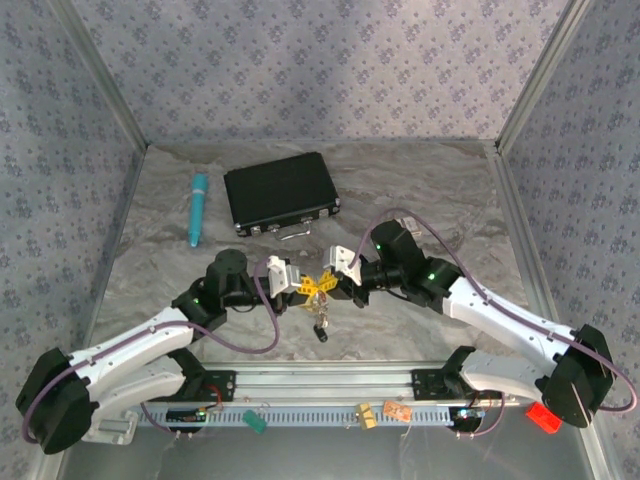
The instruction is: Put the keys on the keyring
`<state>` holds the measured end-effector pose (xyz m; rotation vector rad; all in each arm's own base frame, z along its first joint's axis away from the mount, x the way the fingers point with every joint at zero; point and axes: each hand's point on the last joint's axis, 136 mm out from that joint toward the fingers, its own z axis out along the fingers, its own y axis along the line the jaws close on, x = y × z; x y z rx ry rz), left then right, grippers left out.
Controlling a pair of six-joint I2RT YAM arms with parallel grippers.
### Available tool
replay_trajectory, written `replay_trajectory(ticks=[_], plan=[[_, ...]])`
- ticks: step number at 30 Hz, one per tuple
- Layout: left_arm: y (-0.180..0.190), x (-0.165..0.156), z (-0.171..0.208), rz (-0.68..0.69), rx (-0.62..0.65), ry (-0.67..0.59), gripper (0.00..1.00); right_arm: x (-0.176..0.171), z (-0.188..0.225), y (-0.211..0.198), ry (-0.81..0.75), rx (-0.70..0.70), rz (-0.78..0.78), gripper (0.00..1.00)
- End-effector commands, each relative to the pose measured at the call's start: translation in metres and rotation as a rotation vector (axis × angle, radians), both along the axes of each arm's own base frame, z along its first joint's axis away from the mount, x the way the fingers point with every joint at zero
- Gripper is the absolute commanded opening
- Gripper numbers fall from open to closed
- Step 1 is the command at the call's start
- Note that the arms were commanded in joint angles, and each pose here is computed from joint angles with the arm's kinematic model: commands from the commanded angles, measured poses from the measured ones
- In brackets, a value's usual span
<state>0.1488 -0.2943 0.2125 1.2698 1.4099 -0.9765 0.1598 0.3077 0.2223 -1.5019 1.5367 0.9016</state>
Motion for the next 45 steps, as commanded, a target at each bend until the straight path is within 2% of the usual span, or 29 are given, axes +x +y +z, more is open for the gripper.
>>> replay_trajectory(ticks=[1,2,3,4,5,6,7,12,21,25,27,30,32,33,35,37,41,45], plan=[[-0.007,-0.003,0.025,-0.031,-0.060,-0.060,0.00,-0.003,0.004,0.003,-0.001,0.009,0.022,0.00],[-0.006,0.001,0.023,-0.007,-0.049,-0.052,0.01,-0.003,0.004,0.002,-0.005,-0.003,0.020,0.00],[-0.005,0.006,0.021,0.021,-0.034,-0.044,0.07,-0.002,0.003,0.000,-0.016,-0.022,0.013,0.00],[-0.004,0.009,0.019,0.044,-0.018,-0.041,0.16,0.000,0.002,-0.003,-0.029,-0.047,0.004,0.00],[-0.002,0.013,0.015,0.066,0.005,-0.037,0.31,0.001,-0.001,-0.007,-0.039,-0.085,-0.006,0.00],[-0.001,0.017,0.012,0.089,0.028,-0.036,0.38,0.003,-0.004,-0.010,-0.057,-0.122,-0.012,0.00],[0.001,0.022,0.009,0.117,0.056,-0.035,0.40,0.004,-0.007,-0.013,-0.073,-0.165,-0.017,0.00],[0.001,0.024,0.004,0.122,0.105,-0.024,0.32,0.007,-0.009,-0.019,-0.117,-0.285,-0.020,0.00],[-0.005,0.017,0.003,0.065,0.104,-0.017,0.30,0.005,0.004,-0.004,-0.123,-0.269,0.008,0.00],[-0.007,0.014,0.006,0.046,0.094,-0.022,0.26,0.003,0.002,0.003,-0.117,-0.272,0.024,0.00],[-0.007,0.012,0.008,0.032,0.087,-0.026,0.20,0.002,0.001,0.005,-0.110,-0.268,0.026,0.00],[-0.007,0.010,0.009,0.022,0.079,-0.031,0.03,-0.002,0.005,0.007,-0.090,-0.232,0.038,0.00],[-0.007,0.009,0.009,0.015,0.075,-0.032,0.00,-0.003,0.007,0.006,-0.076,-0.199,0.036,0.00],[-0.007,0.008,0.010,0.013,0.070,-0.034,0.00,-0.003,0.009,0.005,-0.073,-0.179,0.031,0.03],[-0.007,0.006,0.013,0.008,0.044,-0.043,0.00,-0.001,0.010,0.001,-0.056,-0.122,0.015,0.23],[-0.007,0.006,0.017,0.010,0.012,-0.053,0.00,0.002,0.013,-0.002,-0.039,-0.065,-0.005,0.31],[-0.007,0.005,0.021,0.013,-0.021,-0.064,0.00,0.002,0.004,-0.004,-0.003,-0.050,-0.018,0.32],[-0.005,0.003,0.022,0.012,-0.036,-0.069,0.00,0.003,0.000,-0.004,0.007,-0.046,-0.023,0.27]])
